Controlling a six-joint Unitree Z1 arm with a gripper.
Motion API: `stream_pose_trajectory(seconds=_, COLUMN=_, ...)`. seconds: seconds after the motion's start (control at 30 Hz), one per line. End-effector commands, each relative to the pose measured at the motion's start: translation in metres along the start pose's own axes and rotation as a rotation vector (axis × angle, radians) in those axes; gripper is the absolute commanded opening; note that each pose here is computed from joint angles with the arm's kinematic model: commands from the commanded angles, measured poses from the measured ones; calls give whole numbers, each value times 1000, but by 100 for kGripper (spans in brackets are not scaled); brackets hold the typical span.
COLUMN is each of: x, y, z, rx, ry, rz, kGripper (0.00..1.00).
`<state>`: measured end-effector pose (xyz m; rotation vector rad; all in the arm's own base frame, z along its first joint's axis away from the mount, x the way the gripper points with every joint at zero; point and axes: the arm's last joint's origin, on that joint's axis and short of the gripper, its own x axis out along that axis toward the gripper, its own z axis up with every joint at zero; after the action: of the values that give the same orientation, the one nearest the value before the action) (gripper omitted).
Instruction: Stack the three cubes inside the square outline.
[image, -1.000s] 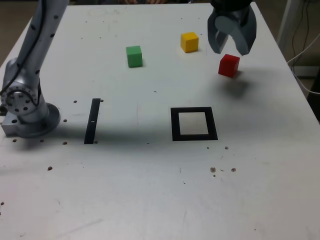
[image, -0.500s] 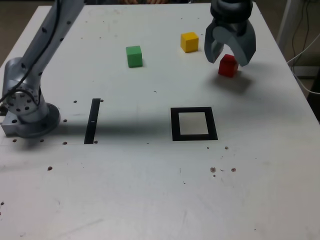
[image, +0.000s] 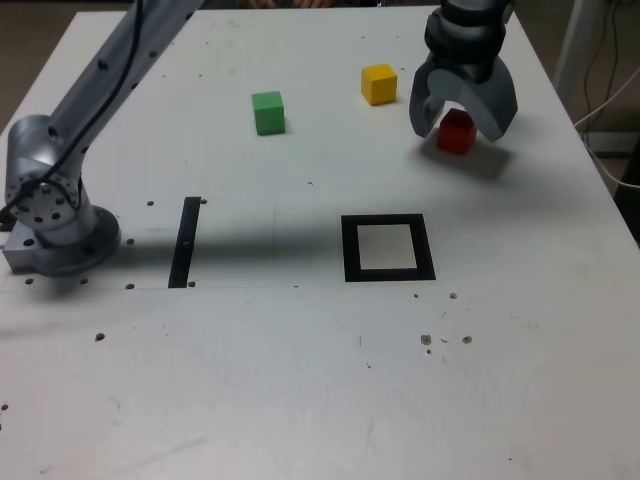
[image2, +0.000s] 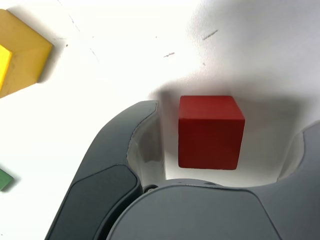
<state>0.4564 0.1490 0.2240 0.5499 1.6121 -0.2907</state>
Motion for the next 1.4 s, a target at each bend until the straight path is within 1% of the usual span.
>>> stream_pose_trajectory(seconds=0.0, x=0, y=2, z=1, rx=-2, ry=-2, rz=4, kGripper=90)
stream_pose_trajectory(seconds=0.2, x=1, y=3, z=3, rx=-9, ry=-5, rz=5, kGripper=86)
stream_pose_trajectory(seconds=0.5, x=3, y=4, z=4, rx=-33, ry=11, rz=0, kGripper=76)
stream_pose_trajectory(seconds=0.57, x=3, y=4, z=4, rx=-40, ry=14, rz=0, kGripper=71)
stream_pose_trajectory(seconds=0.63, x=1, y=4, z=4, rx=-49, ry=15, rz=3, kGripper=65)
stream_pose_trajectory(seconds=0.73, x=0, y=3, z=5, rx=-64, ry=4, rz=5, kGripper=54)
stream_pose_trajectory(seconds=0.83, x=2, y=2, z=8, rx=-68, ry=-10, rz=-4, kGripper=50)
stream_pose_trajectory(seconds=1.03, x=9, y=2, z=11, rx=-64, ry=-16, rz=-38, kGripper=49)
stream_pose_trajectory(seconds=1.1, x=9, y=1, z=13, rx=-61, ry=-19, rz=-51, kGripper=46)
stream_pose_trajectory(seconds=1.17, x=9, y=1, z=14, rx=-59, ry=-22, rz=-56, kGripper=41)
stream_pose_trajectory(seconds=1.37, x=3, y=0, z=12, rx=-64, ry=-31, rz=-57, kGripper=31)
